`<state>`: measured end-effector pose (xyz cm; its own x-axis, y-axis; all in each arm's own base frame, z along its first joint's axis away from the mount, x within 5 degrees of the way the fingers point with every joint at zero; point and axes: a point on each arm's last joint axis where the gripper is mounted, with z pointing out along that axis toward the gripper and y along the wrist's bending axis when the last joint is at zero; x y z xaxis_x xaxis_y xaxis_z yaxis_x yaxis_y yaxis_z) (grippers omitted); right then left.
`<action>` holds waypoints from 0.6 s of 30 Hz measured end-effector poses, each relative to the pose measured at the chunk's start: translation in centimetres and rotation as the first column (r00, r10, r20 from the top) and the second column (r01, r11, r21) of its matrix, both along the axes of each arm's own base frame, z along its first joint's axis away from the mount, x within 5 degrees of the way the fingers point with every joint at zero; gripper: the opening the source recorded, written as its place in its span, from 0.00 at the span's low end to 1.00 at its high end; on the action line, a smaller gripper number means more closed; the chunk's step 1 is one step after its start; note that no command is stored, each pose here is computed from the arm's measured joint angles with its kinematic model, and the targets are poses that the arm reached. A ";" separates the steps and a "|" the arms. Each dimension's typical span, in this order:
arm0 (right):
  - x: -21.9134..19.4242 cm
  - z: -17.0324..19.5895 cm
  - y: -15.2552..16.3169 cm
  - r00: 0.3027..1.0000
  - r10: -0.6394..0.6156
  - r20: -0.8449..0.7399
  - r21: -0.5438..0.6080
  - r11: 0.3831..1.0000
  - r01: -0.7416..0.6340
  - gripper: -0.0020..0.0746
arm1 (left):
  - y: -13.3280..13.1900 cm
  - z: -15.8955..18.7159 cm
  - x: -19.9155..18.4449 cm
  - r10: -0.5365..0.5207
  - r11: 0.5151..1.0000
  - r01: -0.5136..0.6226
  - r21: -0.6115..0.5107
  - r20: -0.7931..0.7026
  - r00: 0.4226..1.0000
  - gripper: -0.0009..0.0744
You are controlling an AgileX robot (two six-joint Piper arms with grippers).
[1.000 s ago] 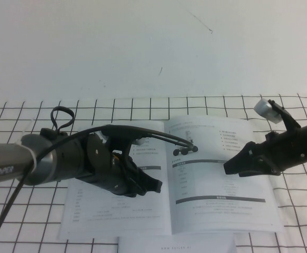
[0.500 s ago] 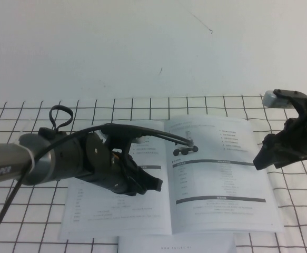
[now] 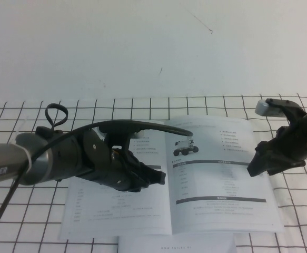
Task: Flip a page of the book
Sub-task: Open the closed book
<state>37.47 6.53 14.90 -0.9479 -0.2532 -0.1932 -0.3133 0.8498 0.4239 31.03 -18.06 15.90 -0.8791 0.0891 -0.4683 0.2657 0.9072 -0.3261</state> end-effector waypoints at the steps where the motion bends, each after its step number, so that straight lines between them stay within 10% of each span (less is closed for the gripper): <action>1: 0.0 -0.3 0.3 1.000 0.003 -0.001 0.000 1.000 -0.003 0.62 | 0.0 0.0 0.0 0.003 1.000 -0.003 -0.004 0.000 1.000 0.01; 18: 0.7 -1.2 1.5 0.998 0.009 0.054 -0.061 0.998 -0.006 0.62 | -0.3 -2.0 0.1 -0.016 1.000 0.016 0.012 -0.057 0.998 0.01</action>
